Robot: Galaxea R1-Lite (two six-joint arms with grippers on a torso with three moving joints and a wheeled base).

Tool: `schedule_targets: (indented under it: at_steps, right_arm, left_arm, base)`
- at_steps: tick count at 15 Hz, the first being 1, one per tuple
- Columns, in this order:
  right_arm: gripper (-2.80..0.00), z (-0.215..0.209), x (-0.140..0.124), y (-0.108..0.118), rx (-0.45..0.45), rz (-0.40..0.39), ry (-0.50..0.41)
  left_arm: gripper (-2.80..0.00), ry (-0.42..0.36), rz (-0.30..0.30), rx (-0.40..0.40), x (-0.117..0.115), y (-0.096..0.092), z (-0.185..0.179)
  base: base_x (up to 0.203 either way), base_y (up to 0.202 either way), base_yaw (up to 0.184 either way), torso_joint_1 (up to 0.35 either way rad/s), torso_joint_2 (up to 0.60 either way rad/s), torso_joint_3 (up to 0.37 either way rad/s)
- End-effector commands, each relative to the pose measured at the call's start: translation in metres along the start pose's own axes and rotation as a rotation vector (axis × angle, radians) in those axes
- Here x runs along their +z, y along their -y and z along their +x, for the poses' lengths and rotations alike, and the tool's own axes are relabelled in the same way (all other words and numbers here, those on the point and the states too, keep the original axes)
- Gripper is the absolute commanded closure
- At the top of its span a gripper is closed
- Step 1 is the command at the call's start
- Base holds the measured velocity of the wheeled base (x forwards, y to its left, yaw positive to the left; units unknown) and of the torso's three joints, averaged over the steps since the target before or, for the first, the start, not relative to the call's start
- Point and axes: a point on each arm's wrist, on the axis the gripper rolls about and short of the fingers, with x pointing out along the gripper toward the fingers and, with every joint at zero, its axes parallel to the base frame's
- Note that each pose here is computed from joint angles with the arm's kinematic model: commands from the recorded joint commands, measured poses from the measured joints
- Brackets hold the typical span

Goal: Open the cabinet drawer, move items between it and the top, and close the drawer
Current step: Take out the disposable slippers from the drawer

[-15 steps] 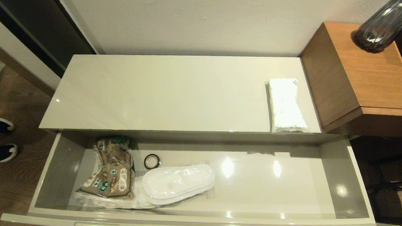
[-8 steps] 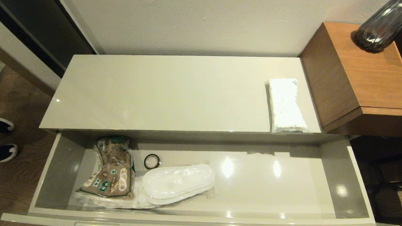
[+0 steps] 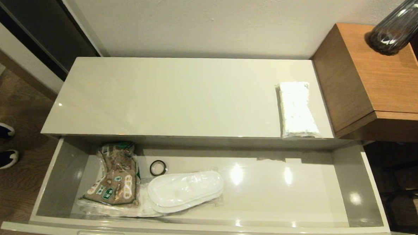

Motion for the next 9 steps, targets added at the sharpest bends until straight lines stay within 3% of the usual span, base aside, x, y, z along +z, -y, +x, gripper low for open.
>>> schedule_targets:
  at_steps: [1, 6, 9]
  right_arm:
    - [0.0, -0.0013, -0.0006, -0.0002, -0.002, 0.006, 0.02]
    - [0.0, -0.0015, 0.0024, 0.0002, 0.003, 0.008, 0.052]
    - [0.0, -0.0023, 0.0072, -0.0014, 0.105, 0.079, 0.097]
  left_arm:
    - [0.0, -0.001, 0.0, 0.0, 0.0001, 0.0, 0.0001]
    - [0.0, -0.001, 0.0, 0.0, 0.0001, 0.0, 0.0001]
    - [0.0, -0.001, 0.0, 0.0, 0.0001, 0.0, 0.0001]
  base:
    - [0.0, 0.0, 0.0, 0.0, 0.0, 0.0]
    - [0.0, 0.0, 0.0, 0.0, 0.0, 0.0]
    - [0.0, 0.0, 0.0, 0.0, 0.0, 0.0]
